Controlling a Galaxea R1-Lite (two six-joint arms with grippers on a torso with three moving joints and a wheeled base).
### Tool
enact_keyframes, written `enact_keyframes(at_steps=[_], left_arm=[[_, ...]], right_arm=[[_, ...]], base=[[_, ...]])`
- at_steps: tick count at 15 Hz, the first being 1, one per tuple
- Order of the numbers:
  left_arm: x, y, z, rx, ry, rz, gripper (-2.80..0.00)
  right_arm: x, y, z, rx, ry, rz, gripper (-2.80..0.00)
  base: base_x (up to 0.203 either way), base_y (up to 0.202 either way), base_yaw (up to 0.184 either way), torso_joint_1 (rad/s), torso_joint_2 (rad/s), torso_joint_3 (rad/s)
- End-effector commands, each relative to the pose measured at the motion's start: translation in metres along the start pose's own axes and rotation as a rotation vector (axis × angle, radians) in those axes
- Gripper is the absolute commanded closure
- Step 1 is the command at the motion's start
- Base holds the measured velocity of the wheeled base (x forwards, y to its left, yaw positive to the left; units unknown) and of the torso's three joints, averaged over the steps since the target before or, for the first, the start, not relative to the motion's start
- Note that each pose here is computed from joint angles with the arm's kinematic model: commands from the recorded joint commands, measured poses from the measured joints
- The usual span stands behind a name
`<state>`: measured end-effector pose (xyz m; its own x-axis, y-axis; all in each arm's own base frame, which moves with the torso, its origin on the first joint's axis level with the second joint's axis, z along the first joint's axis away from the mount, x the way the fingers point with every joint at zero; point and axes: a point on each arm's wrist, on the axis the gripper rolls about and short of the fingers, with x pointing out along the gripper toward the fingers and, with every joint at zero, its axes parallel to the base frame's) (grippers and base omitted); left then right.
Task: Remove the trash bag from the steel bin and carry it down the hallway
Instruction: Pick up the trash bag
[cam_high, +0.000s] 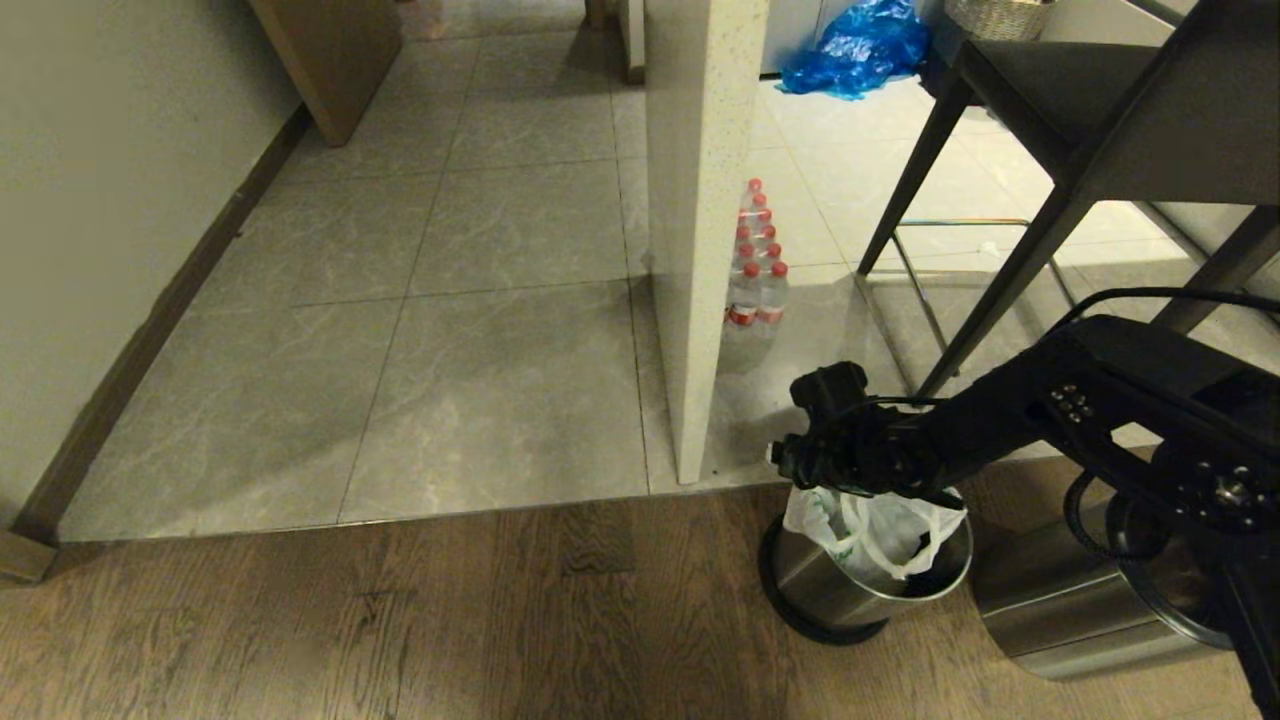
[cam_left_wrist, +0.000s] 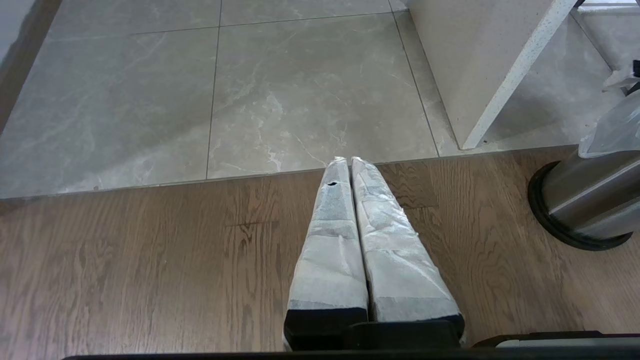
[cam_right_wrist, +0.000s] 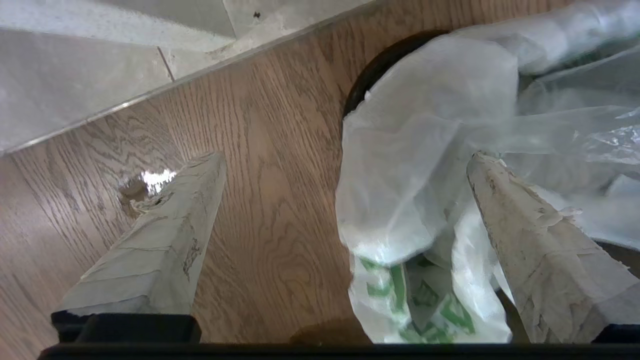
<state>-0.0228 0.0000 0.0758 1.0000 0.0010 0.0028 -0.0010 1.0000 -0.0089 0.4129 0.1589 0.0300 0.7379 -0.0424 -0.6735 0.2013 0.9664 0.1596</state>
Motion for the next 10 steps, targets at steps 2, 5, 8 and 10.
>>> enact_keyframes(at_steps=[2, 5, 8, 10], left_arm=[[0.0, 0.0, 0.0, 0.0, -0.002, 0.001, 0.0], [0.0, 0.0, 0.0, 0.0, -0.002, 0.001, 0.0], [0.0, 0.0, 0.0, 0.0, -0.002, 0.001, 0.0], [0.0, 0.0, 0.0, 0.0, -0.002, 0.001, 0.0]], right_arm=[[0.006, 0.003, 0.0, 0.001, -0.005, 0.001, -2.8], [0.013, 0.005, -0.005, -0.008, 0.005, 0.0, -2.8], [0.019, 0.005, -0.008, -0.009, 0.009, -0.005, -2.8], [0.02, 0.005, -0.008, -0.014, 0.005, -0.008, 0.0]], base=[[0.0, 0.0, 0.0, 0.0, 0.0, 0.0], [0.0, 0.0, 0.0, 0.0, 0.0, 0.0], [0.0, 0.0, 0.0, 0.0, 0.0, 0.0], [0.0, 0.0, 0.0, 0.0, 0.0, 0.0]])
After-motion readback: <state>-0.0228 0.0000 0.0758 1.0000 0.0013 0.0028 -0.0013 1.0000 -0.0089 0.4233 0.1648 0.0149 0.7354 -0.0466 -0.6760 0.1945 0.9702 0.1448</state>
